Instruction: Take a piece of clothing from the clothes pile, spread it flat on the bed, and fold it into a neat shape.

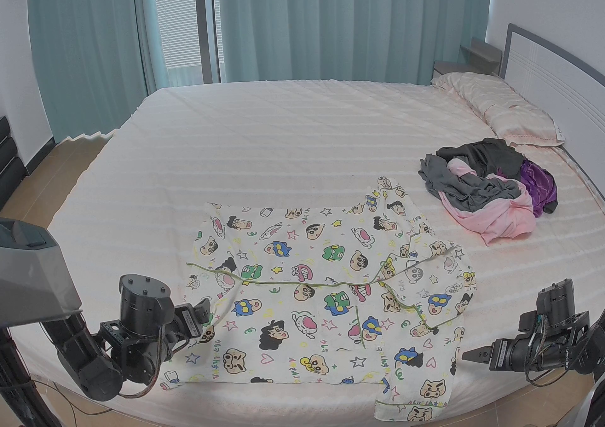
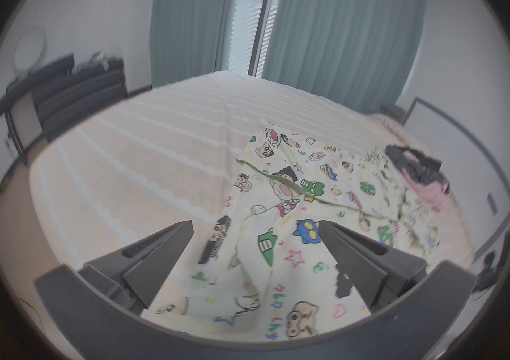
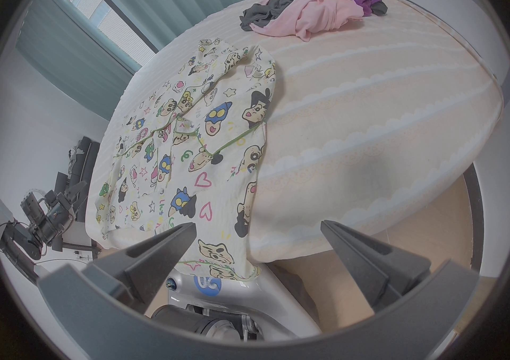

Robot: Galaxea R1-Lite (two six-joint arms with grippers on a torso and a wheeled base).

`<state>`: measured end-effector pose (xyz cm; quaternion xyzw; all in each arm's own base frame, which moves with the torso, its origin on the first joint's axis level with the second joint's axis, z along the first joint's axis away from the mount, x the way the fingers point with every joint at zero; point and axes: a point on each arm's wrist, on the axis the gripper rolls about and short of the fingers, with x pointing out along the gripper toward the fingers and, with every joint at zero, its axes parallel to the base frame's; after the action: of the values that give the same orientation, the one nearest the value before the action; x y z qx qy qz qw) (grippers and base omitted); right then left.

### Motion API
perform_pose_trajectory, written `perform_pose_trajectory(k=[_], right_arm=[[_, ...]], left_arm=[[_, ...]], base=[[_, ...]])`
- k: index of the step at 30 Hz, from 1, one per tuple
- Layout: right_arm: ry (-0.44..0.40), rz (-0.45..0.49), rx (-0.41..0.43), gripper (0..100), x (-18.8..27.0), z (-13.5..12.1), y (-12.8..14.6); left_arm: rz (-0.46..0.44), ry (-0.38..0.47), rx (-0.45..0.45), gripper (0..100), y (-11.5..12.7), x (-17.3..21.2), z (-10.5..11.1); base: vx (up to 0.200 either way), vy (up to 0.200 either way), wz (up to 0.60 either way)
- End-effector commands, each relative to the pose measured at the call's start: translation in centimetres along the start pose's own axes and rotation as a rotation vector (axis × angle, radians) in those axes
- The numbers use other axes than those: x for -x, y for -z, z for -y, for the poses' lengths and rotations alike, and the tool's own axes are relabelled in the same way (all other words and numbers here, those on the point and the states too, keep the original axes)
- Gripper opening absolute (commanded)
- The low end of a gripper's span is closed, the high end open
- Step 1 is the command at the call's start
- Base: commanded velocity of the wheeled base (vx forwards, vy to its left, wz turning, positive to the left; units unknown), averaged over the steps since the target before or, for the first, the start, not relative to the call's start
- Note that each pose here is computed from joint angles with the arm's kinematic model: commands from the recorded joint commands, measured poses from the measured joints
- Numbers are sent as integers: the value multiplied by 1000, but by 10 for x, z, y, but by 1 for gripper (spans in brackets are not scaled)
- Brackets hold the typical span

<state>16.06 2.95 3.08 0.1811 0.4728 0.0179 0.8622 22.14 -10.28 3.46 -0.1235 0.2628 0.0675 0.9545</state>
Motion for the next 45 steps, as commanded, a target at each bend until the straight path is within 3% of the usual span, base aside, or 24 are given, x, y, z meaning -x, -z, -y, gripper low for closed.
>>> perform_pose_trajectory(k=[1, 8, 11, 28, 29, 40, 45], right_arm=[[-1, -5, 2, 100, -1, 0, 1], [-2, -6, 3, 100, -1, -1, 1], [-1, -9, 3, 100, -1, -1, 1], [-4, -4, 5, 100, 0, -1, 1], [-4, -4, 5, 100, 0, -1, 1], [-4, -4, 5, 100, 0, -1, 1], [-7, -2, 6, 100, 0, -1, 1]], left_arm=[[-62, 108, 263, 100, -18, -11, -12], [-192, 134, 502, 100, -19, -30, -18], [-240, 131, 548, 100, -13, -34, -18], [-272, 132, 599, 100, -8, -41, -11], [-269, 135, 601, 0, -9, -43, -10], [-317, 96, 608, 0, -3, -47, -7], [-269, 117, 624, 0, -17, -43, -9]], base=[[0, 0, 0], [0, 0, 0], [0, 0, 0], [0, 0, 0], [0, 0, 0], [0, 0, 0], [0, 0, 0]])
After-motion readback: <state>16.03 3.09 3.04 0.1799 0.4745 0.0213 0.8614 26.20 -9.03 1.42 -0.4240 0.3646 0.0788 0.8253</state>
